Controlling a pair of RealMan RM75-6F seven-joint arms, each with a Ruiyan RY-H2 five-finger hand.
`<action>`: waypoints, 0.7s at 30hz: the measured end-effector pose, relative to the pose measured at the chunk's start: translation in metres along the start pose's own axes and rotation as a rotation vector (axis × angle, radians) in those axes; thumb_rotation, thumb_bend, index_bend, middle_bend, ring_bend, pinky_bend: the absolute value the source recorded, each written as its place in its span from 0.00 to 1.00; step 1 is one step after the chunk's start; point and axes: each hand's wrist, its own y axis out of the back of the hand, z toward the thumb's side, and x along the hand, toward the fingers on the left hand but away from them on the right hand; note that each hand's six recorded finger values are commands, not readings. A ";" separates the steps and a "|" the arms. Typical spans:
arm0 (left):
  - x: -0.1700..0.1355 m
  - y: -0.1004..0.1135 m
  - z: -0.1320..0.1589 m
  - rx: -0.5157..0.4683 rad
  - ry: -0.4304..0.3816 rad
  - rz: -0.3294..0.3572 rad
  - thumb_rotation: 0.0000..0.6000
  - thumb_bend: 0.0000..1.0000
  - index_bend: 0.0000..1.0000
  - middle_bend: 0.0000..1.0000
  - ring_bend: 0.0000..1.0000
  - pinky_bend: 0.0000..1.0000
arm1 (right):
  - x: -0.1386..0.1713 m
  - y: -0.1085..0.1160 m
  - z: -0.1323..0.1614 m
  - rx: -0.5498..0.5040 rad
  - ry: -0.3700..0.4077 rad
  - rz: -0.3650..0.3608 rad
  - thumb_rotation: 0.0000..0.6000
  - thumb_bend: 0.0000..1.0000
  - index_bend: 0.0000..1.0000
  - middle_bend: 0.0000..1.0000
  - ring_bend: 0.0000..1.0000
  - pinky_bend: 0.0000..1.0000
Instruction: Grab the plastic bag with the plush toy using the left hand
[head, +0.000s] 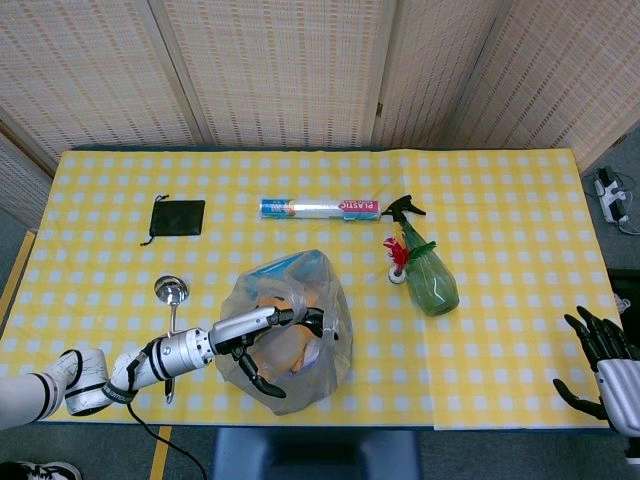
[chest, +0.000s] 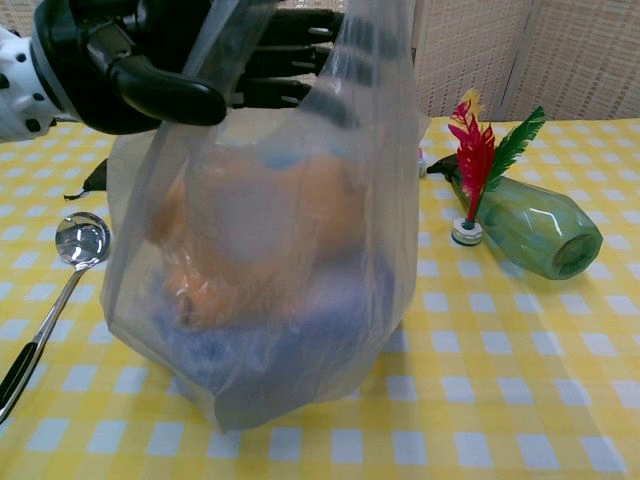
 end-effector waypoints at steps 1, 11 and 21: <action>0.001 -0.001 0.000 -0.011 -0.002 -0.003 1.00 0.10 0.16 0.25 0.18 0.26 | 0.000 0.000 0.000 0.000 0.002 -0.001 1.00 0.31 0.00 0.00 0.00 0.00; 0.024 -0.013 0.015 -0.011 -0.049 -0.079 1.00 0.10 0.16 0.25 0.19 0.27 | 0.002 0.000 -0.002 -0.001 -0.007 -0.001 1.00 0.31 0.00 0.00 0.00 0.00; 0.039 -0.026 0.019 -0.027 -0.050 -0.135 1.00 0.10 0.16 0.25 0.20 0.28 | 0.010 0.005 -0.007 -0.009 -0.016 -0.021 1.00 0.31 0.00 0.00 0.00 0.00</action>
